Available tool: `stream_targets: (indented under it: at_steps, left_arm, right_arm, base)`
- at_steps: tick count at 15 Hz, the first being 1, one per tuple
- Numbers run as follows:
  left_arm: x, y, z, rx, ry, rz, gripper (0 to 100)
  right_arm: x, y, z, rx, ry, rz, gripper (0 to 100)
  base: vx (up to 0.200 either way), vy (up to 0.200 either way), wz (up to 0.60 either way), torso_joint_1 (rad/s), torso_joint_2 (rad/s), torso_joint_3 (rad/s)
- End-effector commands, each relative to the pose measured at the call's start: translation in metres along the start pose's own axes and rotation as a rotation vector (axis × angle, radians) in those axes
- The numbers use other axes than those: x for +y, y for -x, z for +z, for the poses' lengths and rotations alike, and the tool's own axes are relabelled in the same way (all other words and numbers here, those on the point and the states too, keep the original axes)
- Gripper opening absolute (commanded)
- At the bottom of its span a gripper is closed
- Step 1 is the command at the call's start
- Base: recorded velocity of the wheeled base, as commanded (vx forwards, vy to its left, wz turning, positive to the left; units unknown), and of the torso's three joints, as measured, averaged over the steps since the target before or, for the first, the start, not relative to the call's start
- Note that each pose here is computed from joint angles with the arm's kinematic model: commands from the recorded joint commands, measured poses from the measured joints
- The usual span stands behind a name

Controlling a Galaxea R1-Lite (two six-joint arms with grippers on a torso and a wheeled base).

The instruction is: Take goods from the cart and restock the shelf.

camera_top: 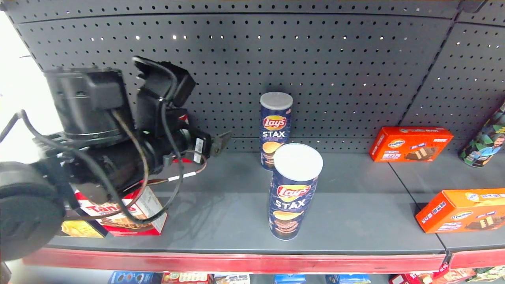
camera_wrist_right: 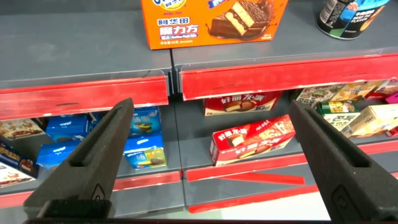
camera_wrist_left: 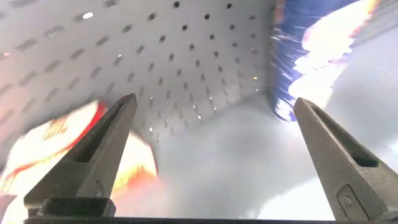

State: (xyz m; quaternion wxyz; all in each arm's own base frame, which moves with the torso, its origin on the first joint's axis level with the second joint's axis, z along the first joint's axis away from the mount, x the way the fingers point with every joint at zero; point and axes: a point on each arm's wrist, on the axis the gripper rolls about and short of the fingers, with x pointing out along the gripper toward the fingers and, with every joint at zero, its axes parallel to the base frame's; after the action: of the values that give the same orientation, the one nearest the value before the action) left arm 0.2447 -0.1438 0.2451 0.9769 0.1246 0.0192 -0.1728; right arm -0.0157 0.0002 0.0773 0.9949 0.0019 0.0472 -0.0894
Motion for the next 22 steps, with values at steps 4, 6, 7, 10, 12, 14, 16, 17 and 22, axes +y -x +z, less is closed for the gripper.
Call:
stream_targets:
  at_steps: [4, 6, 7, 10, 12, 14, 16, 17, 22]
  left_arm:
    - [0.012, 0.172, -0.011, -0.235, 0.084, -0.131, 100]
    - [0.034, 0.220, -0.057, -0.206, 0.052, 0.046, 100]
    - [0.035, 0.241, -0.078, -0.211, 0.050, 0.072, 100]
    - [0.021, 0.274, -0.154, -0.191, 0.094, 0.234, 100]
    - [0.013, 0.278, -0.168, -0.196, 0.127, 0.206, 100]
    - [0.002, 0.280, -0.187, -0.087, 0.204, 0.072, 100]
    - [0.001, 0.280, -0.191, -0.053, 0.212, 0.066, 100]
    - [0.001, 0.280, -0.191, -0.052, 0.211, 0.067, 100]
    - [0.003, 0.281, -0.191, -0.066, 0.189, -0.032, 100]
  right_arm:
    - [0.000, 0.000, 0.000, 0.000, 0.000, 0.000, 100]
    - [0.000, 0.000, 0.000, 0.002, 0.000, 0.000, 100]
    - [0.000, 0.000, 0.000, 0.000, 0.000, 0.000, 100]
    - [0.000, 0.000, 0.000, 0.002, 0.000, 0.000, 100]
    - [0.000, 0.000, 0.000, 0.000, 0.000, 0.000, 100]
    - [0.000, 0.000, 0.000, 0.000, 0.000, 0.000, 100]
    - [0.000, 0.000, 0.000, 0.000, 0.000, 0.000, 100]
    - [0.000, 0.000, 0.000, 0.000, 0.000, 0.000, 100]
    - [0.000, 0.000, 0.000, 0.000, 0.000, 0.000, 100]
  base:
    - [0.000, 0.000, 0.00, 0.000, 0.00, 0.000]
    - [0.000, 0.000, 0.00, 0.000, 0.00, 0.000]
    - [0.000, 0.000, 0.00, 0.000, 0.00, 0.000]
    - [0.000, 0.000, 0.00, 0.000, 0.00, 0.000]
    - [0.000, 0.000, 0.00, 0.000, 0.00, 0.000]
    - [0.000, 0.000, 0.00, 0.000, 0.00, 0.000]
    - [0.000, 0.000, 0.00, 0.000, 0.00, 0.000]
    - [0.000, 0.000, 0.00, 0.000, 0.00, 0.000]
    - [0.000, 0.000, 0.00, 0.000, 0.00, 0.000]
